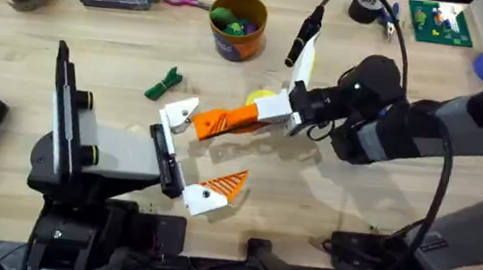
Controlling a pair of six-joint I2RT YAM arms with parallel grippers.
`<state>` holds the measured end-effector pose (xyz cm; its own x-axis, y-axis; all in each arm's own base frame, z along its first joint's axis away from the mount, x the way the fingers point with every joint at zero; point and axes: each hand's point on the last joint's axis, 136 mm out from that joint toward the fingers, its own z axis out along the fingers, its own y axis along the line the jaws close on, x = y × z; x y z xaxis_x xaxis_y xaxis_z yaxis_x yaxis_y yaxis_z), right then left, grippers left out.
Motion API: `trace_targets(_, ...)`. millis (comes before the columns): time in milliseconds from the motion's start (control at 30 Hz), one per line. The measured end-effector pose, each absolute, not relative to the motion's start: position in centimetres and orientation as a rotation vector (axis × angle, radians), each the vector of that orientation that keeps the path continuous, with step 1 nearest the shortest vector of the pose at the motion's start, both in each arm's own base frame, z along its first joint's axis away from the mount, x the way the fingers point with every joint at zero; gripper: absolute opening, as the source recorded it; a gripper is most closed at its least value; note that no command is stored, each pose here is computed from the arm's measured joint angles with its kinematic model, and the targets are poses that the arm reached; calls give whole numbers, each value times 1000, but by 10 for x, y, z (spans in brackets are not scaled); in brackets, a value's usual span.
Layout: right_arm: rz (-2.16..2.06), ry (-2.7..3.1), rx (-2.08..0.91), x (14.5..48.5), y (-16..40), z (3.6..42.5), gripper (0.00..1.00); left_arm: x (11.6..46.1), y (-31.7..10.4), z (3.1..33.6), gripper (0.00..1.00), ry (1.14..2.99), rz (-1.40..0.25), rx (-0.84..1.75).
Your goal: Pick up the gripper from the table and insert it into the empty holder that is missing its gripper. Then pick up a screw, insert it into the mounting hole, and use the screwdriver to tighten it. Finally, clean up the table by picking up the vegetable and placing it into the bucket.
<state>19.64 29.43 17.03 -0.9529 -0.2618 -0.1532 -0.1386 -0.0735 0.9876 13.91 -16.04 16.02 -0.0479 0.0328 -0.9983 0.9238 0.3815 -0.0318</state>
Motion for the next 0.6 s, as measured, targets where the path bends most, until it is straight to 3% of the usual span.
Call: trace_targets(600, -2217, -2081, 499, 195, 296, 173, 9, 139, -160, 160, 986, 1429, -924, 925)
